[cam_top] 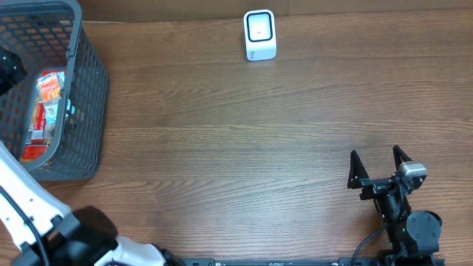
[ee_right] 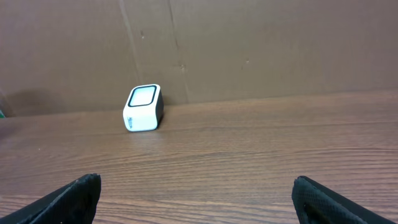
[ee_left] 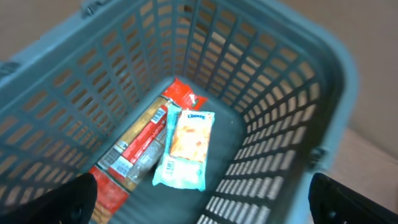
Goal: Scan the item barcode
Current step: 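Move the left gripper over the grey basket and reach down, then grasp the orange Kleenex tissue pack in the basket with the left gripper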
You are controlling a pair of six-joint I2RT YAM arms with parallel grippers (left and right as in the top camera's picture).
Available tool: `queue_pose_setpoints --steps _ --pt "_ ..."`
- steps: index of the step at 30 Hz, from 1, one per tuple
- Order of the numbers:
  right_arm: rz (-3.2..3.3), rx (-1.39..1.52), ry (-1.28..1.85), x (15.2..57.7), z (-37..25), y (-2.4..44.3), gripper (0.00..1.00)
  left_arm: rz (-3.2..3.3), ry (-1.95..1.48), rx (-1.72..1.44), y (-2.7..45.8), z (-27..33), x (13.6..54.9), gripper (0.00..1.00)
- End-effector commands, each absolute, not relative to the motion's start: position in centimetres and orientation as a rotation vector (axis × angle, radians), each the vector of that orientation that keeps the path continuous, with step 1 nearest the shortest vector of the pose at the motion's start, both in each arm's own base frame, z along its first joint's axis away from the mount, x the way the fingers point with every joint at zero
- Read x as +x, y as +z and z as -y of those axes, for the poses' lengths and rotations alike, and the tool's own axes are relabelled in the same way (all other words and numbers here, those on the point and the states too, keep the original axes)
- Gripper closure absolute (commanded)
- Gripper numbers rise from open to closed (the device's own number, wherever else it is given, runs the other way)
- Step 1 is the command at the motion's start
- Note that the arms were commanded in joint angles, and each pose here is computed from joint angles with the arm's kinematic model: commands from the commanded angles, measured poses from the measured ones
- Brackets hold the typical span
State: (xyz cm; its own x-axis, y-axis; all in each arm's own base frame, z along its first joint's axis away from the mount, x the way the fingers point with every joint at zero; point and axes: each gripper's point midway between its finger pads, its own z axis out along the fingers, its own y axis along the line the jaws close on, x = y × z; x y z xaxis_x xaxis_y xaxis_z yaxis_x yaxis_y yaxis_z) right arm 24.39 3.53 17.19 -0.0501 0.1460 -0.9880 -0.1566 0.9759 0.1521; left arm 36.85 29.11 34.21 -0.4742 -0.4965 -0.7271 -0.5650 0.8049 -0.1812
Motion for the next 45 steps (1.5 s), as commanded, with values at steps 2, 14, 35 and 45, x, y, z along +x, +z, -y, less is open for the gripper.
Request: queue_pose_setpoints --steps 2,14,35,45 --pt "-1.597 -0.009 0.240 24.4 -3.4 17.0 0.00 -2.236 0.077 -0.732 30.7 -30.6 38.6 0.00" --pt "-1.597 -0.009 0.240 24.4 -3.4 17.0 0.00 -2.351 -0.077 -0.702 20.8 -32.7 43.0 0.00" --pt "-1.597 -0.009 0.240 24.4 -3.4 17.0 0.00 -2.539 -0.200 -0.761 9.9 -31.9 44.2 0.01" --pt "-1.597 -0.009 0.240 24.4 -3.4 17.0 0.00 -2.619 -0.141 -0.775 7.8 -31.5 43.3 0.20"
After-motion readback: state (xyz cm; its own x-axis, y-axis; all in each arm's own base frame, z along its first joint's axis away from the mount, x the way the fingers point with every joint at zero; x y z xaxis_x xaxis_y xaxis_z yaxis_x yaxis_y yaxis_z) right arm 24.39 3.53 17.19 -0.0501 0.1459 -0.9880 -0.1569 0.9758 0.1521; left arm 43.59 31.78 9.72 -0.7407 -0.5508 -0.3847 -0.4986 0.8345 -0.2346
